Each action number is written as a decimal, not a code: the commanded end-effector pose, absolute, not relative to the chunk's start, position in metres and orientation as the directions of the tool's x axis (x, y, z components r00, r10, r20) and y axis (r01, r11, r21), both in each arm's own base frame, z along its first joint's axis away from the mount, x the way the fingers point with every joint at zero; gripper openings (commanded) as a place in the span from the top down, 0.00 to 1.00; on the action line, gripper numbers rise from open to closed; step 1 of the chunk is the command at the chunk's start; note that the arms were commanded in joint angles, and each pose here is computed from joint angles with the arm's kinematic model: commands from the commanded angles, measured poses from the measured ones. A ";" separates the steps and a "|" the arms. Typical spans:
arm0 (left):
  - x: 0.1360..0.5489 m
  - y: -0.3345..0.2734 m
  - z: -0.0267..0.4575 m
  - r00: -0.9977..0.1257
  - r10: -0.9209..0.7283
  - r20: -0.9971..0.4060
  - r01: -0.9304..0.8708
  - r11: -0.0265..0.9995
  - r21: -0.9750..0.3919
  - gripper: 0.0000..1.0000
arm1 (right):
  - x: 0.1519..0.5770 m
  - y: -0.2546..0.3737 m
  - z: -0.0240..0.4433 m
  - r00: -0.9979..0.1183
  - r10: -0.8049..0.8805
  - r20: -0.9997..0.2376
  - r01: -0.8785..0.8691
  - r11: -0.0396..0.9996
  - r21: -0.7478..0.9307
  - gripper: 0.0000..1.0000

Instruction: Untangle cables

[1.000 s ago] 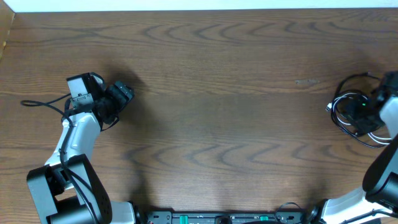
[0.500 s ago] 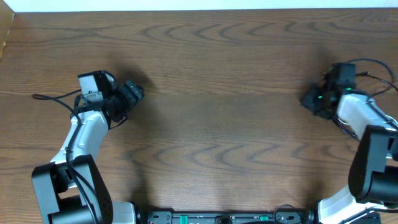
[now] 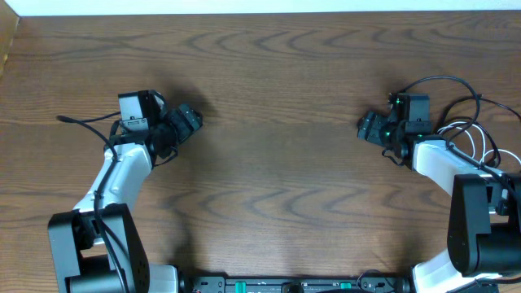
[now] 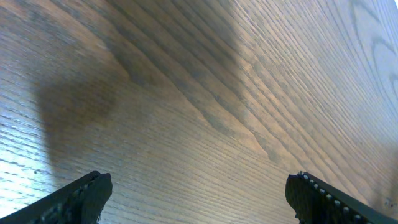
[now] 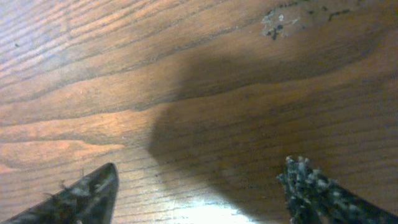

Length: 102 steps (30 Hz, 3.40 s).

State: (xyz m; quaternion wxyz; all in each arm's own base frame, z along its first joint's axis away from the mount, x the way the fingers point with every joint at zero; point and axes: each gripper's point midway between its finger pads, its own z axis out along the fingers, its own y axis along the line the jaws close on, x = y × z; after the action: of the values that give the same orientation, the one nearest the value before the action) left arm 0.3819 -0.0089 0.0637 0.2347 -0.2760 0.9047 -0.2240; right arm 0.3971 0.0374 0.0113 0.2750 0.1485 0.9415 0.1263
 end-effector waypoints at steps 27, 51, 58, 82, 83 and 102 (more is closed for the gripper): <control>0.370 -0.046 0.038 -0.849 -0.340 -0.404 -0.237 0.929 -0.283 0.06 | 0.390 0.028 -0.049 -0.855 0.185 -0.484 0.133 0.981 0.140 0.01; 0.312 -0.054 -0.015 -0.991 -0.103 -0.091 -0.090 0.987 -0.130 0.02 | 0.366 0.028 0.002 -0.986 0.110 -0.124 0.104 0.993 0.057 0.01; 0.331 -0.057 0.006 -0.987 -0.103 -0.121 -0.086 0.987 -0.136 0.02 | 0.364 0.027 0.017 -0.990 0.112 -0.087 0.108 0.993 0.052 0.01; 0.324 -0.056 -0.002 -0.989 -0.102 -0.107 -0.088 0.987 -0.133 0.02 | 0.378 0.029 0.048 -0.989 0.110 -0.100 0.105 0.993 0.054 0.01; 0.323 -0.056 -0.003 -0.989 -0.102 -0.107 -0.088 0.987 -0.133 0.02 | 0.378 0.029 0.048 -0.989 0.110 -0.100 0.105 0.993 0.054 0.01; 0.322 -0.056 -0.004 -0.989 -0.102 -0.106 -0.088 0.987 -0.133 0.02 | 0.384 0.029 0.027 -0.982 0.111 -0.155 0.102 0.993 0.063 0.01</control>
State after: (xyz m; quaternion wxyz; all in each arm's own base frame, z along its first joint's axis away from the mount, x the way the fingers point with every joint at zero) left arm 0.3287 -0.0558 0.0032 0.0701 -0.0480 0.9943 -0.0640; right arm 0.3900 0.0255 0.0348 0.0854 0.0528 0.9947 0.0245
